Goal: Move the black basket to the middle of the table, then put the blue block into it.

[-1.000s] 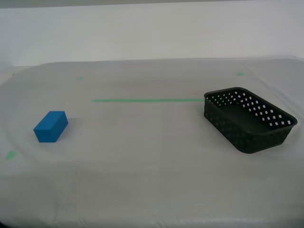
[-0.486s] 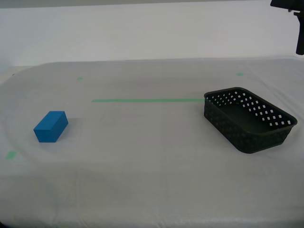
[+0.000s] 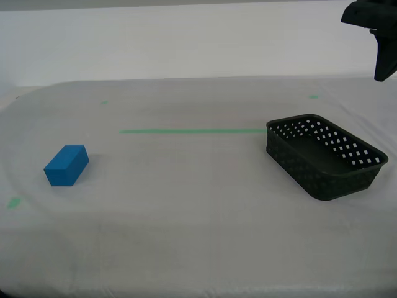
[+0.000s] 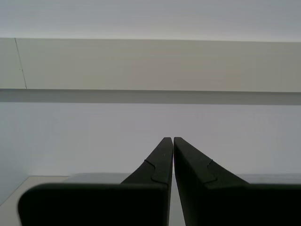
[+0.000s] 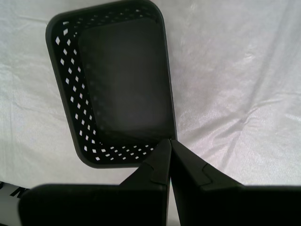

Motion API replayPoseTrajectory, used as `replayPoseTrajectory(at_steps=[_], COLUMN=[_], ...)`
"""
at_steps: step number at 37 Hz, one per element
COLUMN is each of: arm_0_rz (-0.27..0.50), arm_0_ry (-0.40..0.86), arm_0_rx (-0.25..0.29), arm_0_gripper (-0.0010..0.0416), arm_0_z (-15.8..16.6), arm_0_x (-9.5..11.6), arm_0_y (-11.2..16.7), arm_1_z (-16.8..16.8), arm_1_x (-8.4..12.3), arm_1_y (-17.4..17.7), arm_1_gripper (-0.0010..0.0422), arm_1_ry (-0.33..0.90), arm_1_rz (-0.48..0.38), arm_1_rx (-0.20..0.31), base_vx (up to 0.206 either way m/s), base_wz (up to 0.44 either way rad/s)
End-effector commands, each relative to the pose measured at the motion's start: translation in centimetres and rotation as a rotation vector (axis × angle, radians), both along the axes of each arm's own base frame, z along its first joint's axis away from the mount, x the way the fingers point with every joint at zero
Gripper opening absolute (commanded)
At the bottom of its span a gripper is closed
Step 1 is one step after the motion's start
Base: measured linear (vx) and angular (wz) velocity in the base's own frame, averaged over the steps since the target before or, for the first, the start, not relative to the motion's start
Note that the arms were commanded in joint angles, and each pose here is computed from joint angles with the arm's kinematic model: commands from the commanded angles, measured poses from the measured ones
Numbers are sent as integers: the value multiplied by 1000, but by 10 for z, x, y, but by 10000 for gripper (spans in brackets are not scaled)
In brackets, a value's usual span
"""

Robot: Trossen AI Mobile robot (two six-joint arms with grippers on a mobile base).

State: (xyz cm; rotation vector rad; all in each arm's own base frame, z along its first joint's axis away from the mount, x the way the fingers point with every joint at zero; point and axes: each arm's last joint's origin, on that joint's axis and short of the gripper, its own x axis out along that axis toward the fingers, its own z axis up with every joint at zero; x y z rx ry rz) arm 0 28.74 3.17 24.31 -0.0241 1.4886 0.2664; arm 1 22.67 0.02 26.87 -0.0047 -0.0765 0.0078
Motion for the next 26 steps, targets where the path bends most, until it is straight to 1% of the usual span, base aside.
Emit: replayPoseTrajectory(at_steps=[1, 5, 10, 13, 19, 26], arm_0_rz=[6, 7, 3, 4, 7, 7], arm_0_ry=[-8, -12, -19, -20, -20, -34], arm_0_rx=[4, -3, -54, -67, -69, -68], arm_0_gripper=[0, 0, 3, 10, 53, 127], arm_0_z=[1, 1, 1, 1, 1, 1], arm_0_x=[0, 1, 1, 1, 1, 2], arm_0_y=[0, 1, 0, 0, 2, 2], arm_1_z=[1, 1, 1, 1, 1, 1], arm_1_x=[0, 0, 0, 0, 0, 0], arm_1_y=[0, 0, 0, 0, 0, 0], arm_1_gripper=[0, 0, 0, 0, 0, 0], arm_1_ry=[-6, -6, -6, -6, -6, -6], arm_1_rz=[-1, -1, -1, -1, -2, -1], arm_1_rx=[2, 2, 2, 2, 2, 2], base_vx=[0, 0, 0, 0, 0, 0], base_wz=[0, 0, 0, 0, 0, 0])
